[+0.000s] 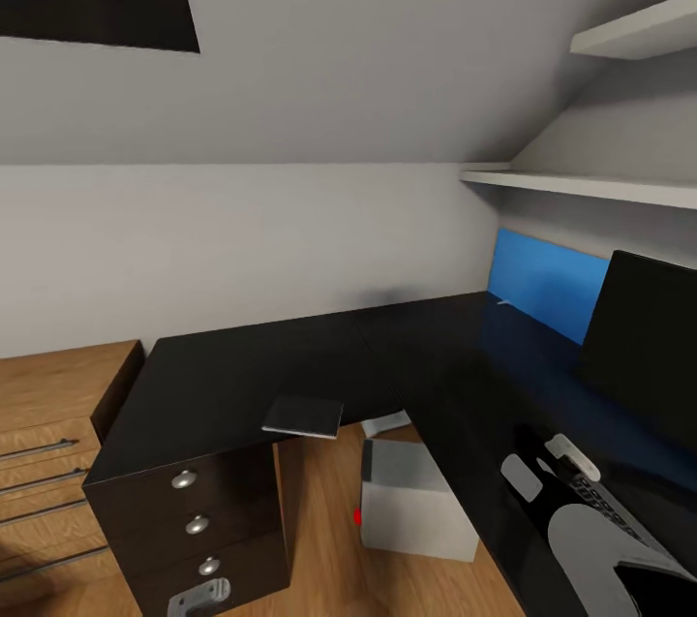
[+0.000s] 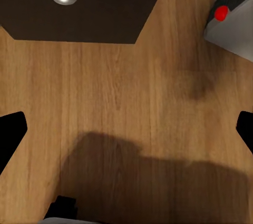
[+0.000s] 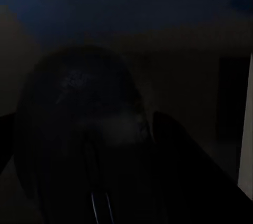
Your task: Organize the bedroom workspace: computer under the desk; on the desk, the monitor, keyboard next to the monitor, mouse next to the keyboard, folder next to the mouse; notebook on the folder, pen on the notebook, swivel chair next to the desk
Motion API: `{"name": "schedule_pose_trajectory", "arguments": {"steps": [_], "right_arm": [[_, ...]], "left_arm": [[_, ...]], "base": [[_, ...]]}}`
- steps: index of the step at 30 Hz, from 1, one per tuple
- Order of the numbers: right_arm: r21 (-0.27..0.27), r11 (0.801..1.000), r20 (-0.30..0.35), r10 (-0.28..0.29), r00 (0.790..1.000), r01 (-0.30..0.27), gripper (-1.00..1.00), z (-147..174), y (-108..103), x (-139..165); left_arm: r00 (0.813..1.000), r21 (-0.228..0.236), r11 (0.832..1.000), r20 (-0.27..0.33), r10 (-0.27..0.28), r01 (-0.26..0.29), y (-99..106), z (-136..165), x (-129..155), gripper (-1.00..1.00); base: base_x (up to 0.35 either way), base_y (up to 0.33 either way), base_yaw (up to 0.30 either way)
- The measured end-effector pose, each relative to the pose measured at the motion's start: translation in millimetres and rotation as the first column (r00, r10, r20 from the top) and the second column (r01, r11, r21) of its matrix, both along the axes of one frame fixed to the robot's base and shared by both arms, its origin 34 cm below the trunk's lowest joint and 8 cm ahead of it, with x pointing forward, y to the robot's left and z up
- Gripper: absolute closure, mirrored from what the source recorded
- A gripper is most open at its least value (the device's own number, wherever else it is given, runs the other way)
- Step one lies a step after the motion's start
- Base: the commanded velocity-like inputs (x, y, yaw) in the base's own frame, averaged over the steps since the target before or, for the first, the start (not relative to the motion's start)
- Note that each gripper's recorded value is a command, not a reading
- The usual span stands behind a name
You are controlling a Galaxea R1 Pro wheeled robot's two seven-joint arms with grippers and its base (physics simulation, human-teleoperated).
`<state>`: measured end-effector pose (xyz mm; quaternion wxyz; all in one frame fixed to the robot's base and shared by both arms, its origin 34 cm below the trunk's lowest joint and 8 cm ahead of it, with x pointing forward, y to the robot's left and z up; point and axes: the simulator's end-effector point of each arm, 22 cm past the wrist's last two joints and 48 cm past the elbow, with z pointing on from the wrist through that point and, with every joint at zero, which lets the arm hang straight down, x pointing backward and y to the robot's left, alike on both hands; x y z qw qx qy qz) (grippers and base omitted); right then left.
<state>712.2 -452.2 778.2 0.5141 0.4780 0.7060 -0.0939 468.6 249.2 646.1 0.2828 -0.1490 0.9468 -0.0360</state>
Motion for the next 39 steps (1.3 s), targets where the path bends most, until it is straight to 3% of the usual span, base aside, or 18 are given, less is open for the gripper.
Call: {"name": "schedule_pose_trajectory", "arguments": {"steps": [39], "right_arm": [[-0.002,1.000,0.000,-0.001,1.000,0.001,1.00,-7.8,-1.8,-0.5]], "left_arm": [[1.000,0.005,1.000,0.001,0.001,-0.001,1.5,-8.0,0.0,-1.00]], "base": [[0.000,0.000,0.000]]}}
